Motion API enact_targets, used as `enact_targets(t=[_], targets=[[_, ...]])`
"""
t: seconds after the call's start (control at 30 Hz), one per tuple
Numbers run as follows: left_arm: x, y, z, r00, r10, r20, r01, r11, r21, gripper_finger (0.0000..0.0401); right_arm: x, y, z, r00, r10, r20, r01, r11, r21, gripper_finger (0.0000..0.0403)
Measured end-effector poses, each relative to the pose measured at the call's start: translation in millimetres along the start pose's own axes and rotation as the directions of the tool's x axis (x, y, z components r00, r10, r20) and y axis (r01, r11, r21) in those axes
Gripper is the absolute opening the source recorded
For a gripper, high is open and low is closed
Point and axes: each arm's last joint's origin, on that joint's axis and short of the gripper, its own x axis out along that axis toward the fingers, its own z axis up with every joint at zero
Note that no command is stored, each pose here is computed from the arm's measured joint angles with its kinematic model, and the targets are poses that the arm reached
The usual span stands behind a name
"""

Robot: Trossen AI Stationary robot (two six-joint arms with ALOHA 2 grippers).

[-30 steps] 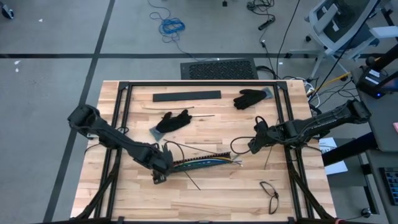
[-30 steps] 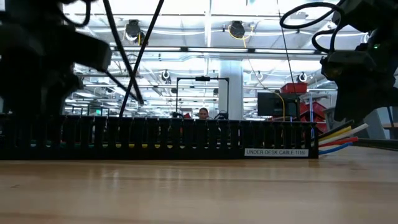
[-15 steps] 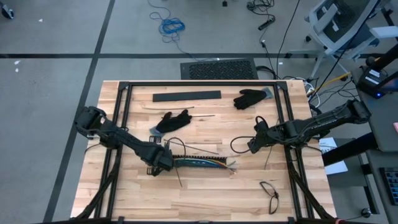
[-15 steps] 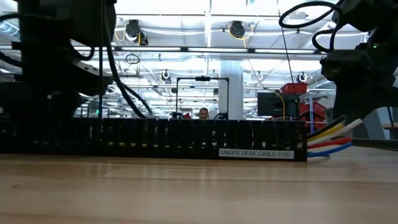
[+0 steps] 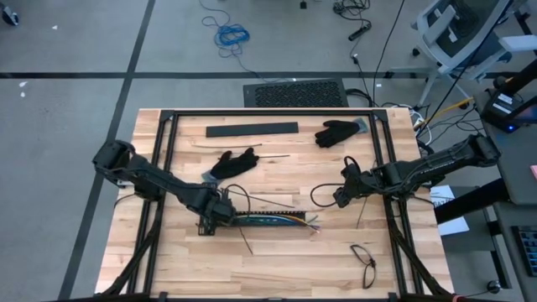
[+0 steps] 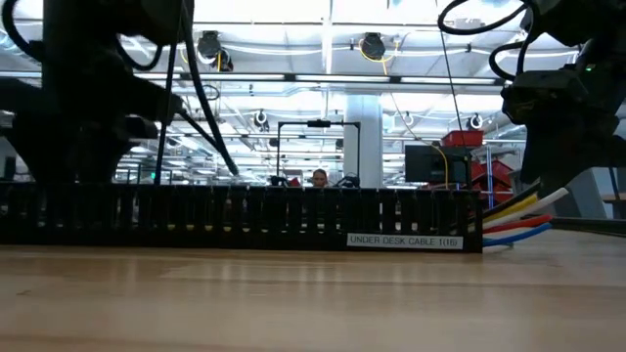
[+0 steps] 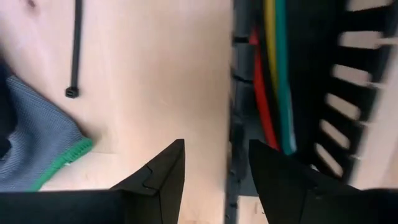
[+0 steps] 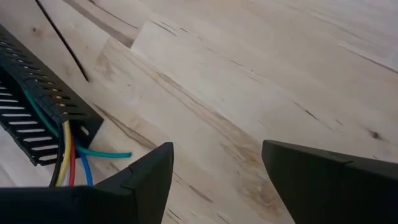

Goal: Ziptie cables
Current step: Close the cable duct

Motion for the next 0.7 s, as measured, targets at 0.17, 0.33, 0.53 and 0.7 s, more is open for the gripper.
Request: enact_targets(t=[0.17,0.33,0.53,0.7], targets=[[-8.3,1.4,-2.8,0.999,-0.015,0.028,0.015,1.0,-0.002,0.0173,0.1,0.0,0.0,1.0,0.0,0.0,0.0,1.0,-0.002,0.0242],[-33.2,5.6,-6.7,0.999,-0.042,0.02,0.041,0.999,0.026,0.0173,0.1,0.4,0.1,1.0,0.004,0.0,-0.004,1.0,-0.001,0.0242],[-115.6,25.5,-16.8,0.993,0.062,0.097,-0.068,0.995,0.067,0.0173,0.1,0.7,0.0,1.0,0.009,-0.005,-0.009,1.0,-0.012,0.0242],[-159.2,62.8,-35.3,0.944,0.219,0.246,-0.235,0.971,0.037,0.0173,0.1,2.3,1.0,1.0,0.023,0.01,-0.022,1.0,-0.02,0.0242]])
